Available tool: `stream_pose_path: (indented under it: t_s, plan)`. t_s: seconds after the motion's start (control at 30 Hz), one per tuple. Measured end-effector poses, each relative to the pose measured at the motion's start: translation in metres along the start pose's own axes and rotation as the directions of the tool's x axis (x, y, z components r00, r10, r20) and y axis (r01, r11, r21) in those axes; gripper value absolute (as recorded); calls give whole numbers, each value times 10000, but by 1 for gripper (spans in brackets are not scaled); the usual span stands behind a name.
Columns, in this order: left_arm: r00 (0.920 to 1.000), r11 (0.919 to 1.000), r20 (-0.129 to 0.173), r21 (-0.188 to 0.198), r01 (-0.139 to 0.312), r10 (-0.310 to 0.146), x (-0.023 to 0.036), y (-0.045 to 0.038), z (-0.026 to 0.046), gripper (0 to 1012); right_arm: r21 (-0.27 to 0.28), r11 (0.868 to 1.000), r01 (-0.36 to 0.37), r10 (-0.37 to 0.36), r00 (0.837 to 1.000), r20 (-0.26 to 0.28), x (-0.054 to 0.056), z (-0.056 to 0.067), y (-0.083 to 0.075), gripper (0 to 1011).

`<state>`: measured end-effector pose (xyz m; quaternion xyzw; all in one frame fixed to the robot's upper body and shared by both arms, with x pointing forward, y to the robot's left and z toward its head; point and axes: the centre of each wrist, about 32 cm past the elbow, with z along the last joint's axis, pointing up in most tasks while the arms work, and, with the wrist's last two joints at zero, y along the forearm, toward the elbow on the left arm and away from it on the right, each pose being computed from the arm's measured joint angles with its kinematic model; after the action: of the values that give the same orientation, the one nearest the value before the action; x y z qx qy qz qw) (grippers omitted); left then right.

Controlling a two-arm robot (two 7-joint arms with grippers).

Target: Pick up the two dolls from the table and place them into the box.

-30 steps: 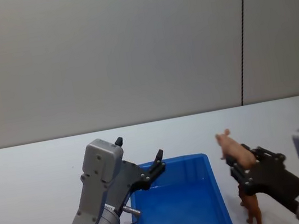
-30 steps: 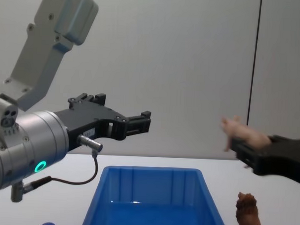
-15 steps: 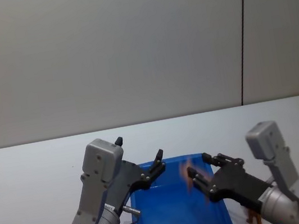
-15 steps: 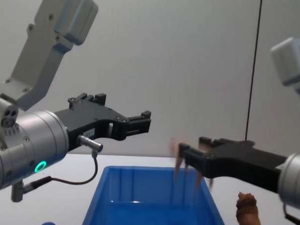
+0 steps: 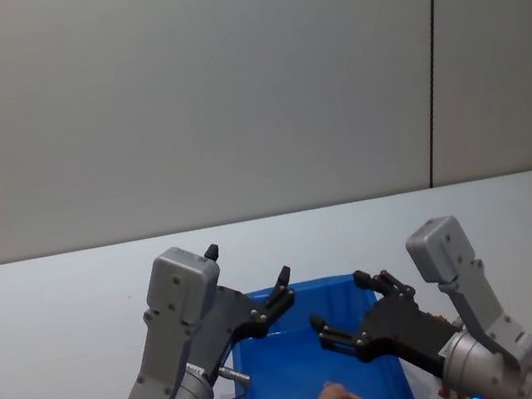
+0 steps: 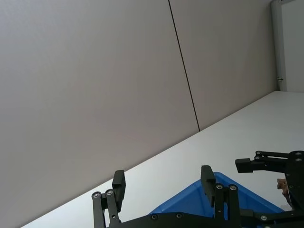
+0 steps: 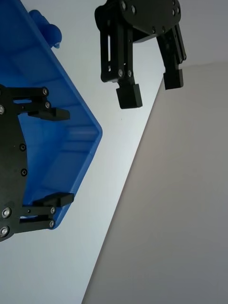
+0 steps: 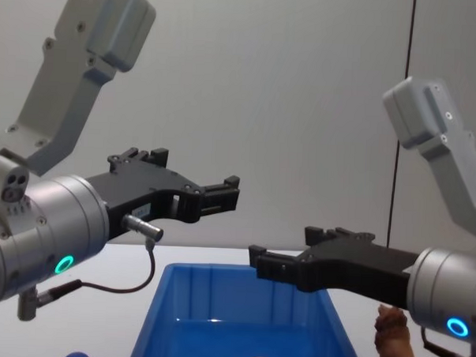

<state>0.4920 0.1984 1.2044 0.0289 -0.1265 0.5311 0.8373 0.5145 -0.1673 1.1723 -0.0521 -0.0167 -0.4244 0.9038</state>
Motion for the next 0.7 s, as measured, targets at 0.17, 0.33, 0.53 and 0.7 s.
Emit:
stream_pose_path:
  t_s: [0.17, 0.33, 0.53, 0.7]
  plan:
    - [10000, 10000, 0, 0, 0, 0, 0, 0, 0, 1001, -47, 9996, 273, -273, 9996, 50, -3, 4, -9, 1001]
    - [10000, 10000, 0, 0, 0, 0, 0, 0, 0, 1001, -78, 9971, 763, -762, 9970, 120, -11, 14, -69, 1001]
    - [10000, 10000, -1, 0, 0, 0, 0, 0, 0, 1001, -159, 9897, 1426, -1423, 9897, 180, -28, 22, -163, 1001]
    - [10000, 10000, 0, 0, 0, 0, 0, 0, 0, 1001, -291, 9793, 2003, -1997, 9796, 221, -36, 19, -252, 1001]
